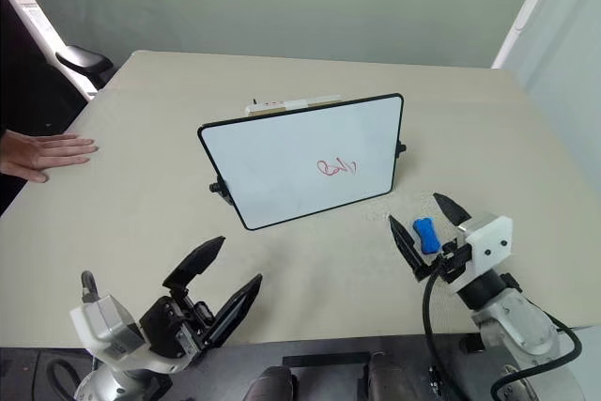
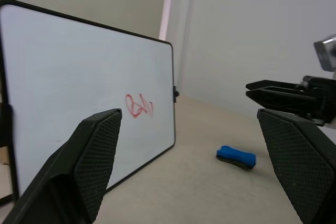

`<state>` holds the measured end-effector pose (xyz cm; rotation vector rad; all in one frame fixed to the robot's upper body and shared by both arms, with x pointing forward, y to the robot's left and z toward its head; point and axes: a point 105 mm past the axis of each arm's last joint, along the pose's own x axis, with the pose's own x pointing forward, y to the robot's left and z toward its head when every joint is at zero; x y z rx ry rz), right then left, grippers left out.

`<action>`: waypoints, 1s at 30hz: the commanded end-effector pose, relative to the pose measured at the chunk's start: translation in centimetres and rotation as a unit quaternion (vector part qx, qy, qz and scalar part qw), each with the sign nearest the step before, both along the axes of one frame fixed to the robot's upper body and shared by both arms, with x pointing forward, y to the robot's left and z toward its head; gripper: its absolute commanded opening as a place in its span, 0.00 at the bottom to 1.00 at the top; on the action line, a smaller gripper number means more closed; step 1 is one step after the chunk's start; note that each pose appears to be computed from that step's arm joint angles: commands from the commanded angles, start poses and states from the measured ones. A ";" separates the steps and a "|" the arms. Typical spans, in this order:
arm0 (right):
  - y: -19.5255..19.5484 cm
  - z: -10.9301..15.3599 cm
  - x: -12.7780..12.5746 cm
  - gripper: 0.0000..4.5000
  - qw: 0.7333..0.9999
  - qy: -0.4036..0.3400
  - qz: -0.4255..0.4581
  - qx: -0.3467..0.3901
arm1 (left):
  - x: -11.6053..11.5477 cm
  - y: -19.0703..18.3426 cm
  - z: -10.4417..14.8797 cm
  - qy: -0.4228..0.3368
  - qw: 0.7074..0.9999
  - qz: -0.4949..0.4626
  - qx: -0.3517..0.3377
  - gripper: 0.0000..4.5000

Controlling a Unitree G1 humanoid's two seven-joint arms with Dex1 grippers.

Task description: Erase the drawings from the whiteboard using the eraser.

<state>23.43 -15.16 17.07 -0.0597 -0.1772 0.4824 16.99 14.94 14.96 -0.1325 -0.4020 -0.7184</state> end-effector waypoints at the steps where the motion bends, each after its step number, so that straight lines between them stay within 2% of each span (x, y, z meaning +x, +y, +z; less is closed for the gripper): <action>1: -0.5 0.4 -0.1 1.00 1.000 0.005 -0.013 0.009 | -0.3 0.1 1.1 -0.024 1.000 0.001 -0.001 1.00; 12: -2.0 -0.8 0.8 1.00 0.997 0.067 -0.042 0.005 | -0.2 0.5 0.8 -0.021 1.000 0.009 0.008 1.00; 20: -3.7 -3.8 2.5 1.00 0.985 0.162 -0.063 0.006 | 0.0 0.4 0.2 -0.016 1.000 0.008 0.012 1.00; 30: -5.9 -6.6 4.9 1.00 0.963 0.254 -0.076 -0.042 | 0.1 -0.1 -0.1 -0.011 1.000 0.003 0.012 1.00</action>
